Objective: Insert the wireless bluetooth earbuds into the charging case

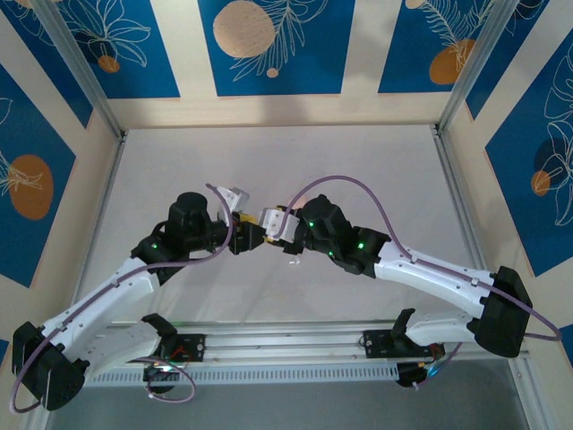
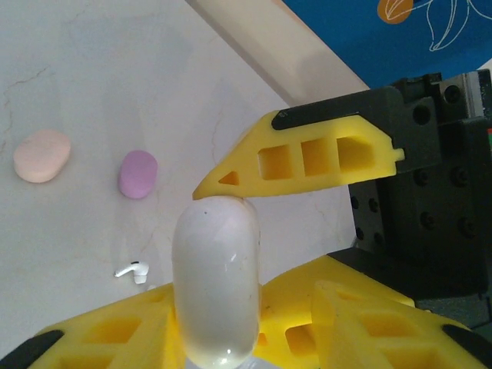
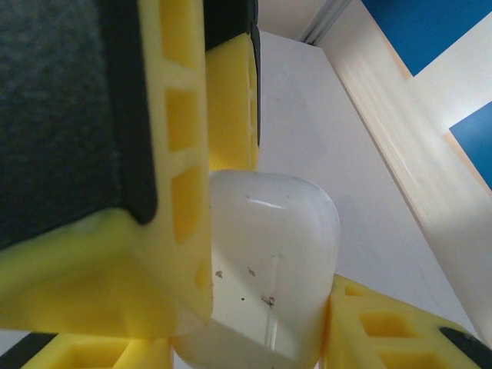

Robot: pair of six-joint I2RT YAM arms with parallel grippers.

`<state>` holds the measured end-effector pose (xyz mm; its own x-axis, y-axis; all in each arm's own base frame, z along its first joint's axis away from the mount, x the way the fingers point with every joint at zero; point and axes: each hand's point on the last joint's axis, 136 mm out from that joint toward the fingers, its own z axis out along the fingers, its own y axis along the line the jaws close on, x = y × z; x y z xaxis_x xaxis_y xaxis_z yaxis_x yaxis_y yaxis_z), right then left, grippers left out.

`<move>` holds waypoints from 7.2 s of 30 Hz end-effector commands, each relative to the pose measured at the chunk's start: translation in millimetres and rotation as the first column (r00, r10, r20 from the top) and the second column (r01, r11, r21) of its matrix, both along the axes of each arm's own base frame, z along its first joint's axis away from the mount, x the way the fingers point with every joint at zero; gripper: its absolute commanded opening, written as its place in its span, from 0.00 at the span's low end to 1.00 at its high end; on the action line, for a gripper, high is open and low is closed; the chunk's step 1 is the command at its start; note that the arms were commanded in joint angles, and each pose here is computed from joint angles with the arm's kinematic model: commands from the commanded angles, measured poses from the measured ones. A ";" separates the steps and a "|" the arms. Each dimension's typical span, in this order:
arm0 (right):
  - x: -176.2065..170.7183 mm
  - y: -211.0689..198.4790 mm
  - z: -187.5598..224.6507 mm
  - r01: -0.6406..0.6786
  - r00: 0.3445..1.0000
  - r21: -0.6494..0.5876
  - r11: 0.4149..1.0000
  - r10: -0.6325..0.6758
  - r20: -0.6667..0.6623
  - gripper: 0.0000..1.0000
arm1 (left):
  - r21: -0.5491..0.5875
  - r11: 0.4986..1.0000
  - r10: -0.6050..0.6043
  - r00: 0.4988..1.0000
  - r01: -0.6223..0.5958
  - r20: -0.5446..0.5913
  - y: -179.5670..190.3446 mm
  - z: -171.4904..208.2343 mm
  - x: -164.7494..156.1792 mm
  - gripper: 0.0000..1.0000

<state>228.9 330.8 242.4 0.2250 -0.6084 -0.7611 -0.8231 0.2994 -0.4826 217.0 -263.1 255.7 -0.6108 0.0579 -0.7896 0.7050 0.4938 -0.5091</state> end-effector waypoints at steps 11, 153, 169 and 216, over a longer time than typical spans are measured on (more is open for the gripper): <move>-11.1 8.0 43.6 -0.083 0.993 0.106 0.991 0.073 0.095 0.39 | -0.005 1.000 -0.007 1.000 0.007 0.008 -6.4 5.1 3.0 0.38; -3.2 -94.7 -215.8 0.539 -0.278 -0.722 0.434 -0.717 -0.639 0.33 | -0.235 0.970 0.200 0.743 -0.059 0.638 42.6 61.8 -19.8 0.12; -40.5 -119.4 -217.7 0.493 -0.223 -0.649 0.579 -0.636 -0.738 0.26 | -0.244 0.968 0.195 0.759 -0.049 0.621 38.9 62.1 -17.9 0.12; -10.8 -164.4 -201.6 0.695 -0.330 -0.493 0.523 -0.378 -0.865 0.17 | -0.253 0.967 0.188 0.774 -0.038 0.604 34.7 59.7 -16.4 0.12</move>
<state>218.0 175.2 40.3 -0.9755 0.2055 0.0782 0.2083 0.7501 0.6277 208.4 -226.7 289.1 -0.0280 -0.1387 -0.9899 0.8275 0.5524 -0.1009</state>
